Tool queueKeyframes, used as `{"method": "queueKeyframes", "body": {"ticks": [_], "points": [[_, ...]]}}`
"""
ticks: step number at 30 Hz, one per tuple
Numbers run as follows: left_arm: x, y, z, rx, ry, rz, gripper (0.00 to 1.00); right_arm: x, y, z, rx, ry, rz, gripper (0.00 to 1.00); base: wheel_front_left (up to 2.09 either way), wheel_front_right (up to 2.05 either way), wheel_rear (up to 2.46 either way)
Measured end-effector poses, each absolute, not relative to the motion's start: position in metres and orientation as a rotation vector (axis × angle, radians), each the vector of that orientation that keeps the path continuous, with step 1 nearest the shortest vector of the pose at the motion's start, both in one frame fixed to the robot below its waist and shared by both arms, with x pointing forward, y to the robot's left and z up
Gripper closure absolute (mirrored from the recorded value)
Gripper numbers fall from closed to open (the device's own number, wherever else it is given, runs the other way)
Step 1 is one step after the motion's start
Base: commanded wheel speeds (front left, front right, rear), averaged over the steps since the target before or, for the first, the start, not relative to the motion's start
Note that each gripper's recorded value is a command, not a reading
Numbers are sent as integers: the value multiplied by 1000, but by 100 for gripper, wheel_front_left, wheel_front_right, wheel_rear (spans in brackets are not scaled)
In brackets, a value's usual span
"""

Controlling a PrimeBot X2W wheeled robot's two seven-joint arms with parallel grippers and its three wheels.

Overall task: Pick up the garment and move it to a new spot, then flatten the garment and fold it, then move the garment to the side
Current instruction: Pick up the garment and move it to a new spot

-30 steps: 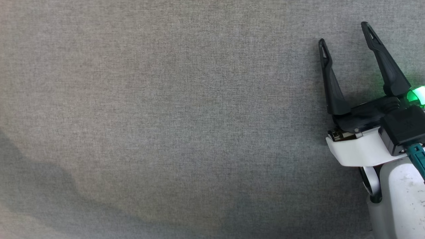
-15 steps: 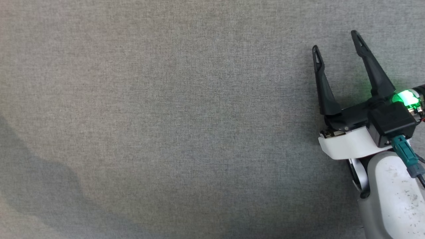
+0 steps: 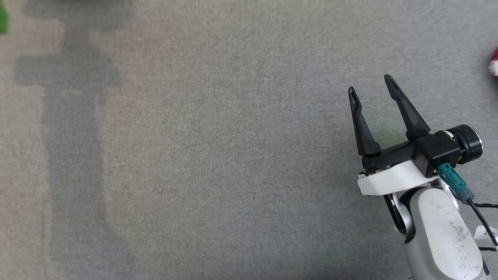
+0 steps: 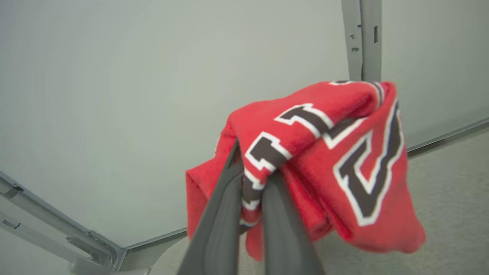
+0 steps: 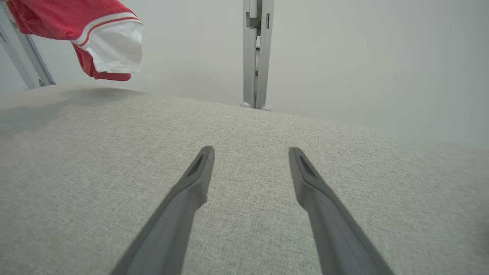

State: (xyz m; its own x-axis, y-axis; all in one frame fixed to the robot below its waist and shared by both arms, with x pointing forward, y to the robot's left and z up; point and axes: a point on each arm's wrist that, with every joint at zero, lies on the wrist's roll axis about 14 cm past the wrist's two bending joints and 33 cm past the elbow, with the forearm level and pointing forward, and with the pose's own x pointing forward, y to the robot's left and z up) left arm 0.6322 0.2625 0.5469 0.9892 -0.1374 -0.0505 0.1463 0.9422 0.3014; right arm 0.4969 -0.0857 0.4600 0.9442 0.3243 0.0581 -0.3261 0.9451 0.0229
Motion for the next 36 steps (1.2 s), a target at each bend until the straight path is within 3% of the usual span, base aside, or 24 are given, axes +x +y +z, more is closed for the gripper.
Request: {"method": "queueKeyframes", "body": {"ticks": [7, 12, 19, 27, 28, 29, 31, 36], "points": [[591, 145, 569, 174, -67, -416, 100, 475, -118, 498, 57, -120, 244, 0, 0, 0, 0], [544, 78, 539, 76, -16, -565, 100, 452, -149, 511, 59, -132, 160, 0, 0, 0, 0], [499, 27, 477, -76, 142, -634, 100, 432, -182, 522, 40, -148, 70, 0, 0, 0, 0], [462, 10, 413, -101, 307, -631, 100, 425, -190, 518, 60, -133, 47, 0, 0, 0, 0], [459, 9, 409, -102, 316, -629, 95, 425, -189, 517, 61, -130, 48, 0, 0, 0, 0], [458, 10, 407, -107, 320, -623, 55, 425, -188, 516, 64, -128, 50, 0, 0, 0, 0], [456, 8, 408, -127, 318, -612, 0, 426, -186, 515, 68, -123, 55, 0, 0, 0, 0], [453, 11, 426, -183, 268, -578, 0, 426, -181, 517, 72, -125, 70, 0, 0, 0, 0]]}}
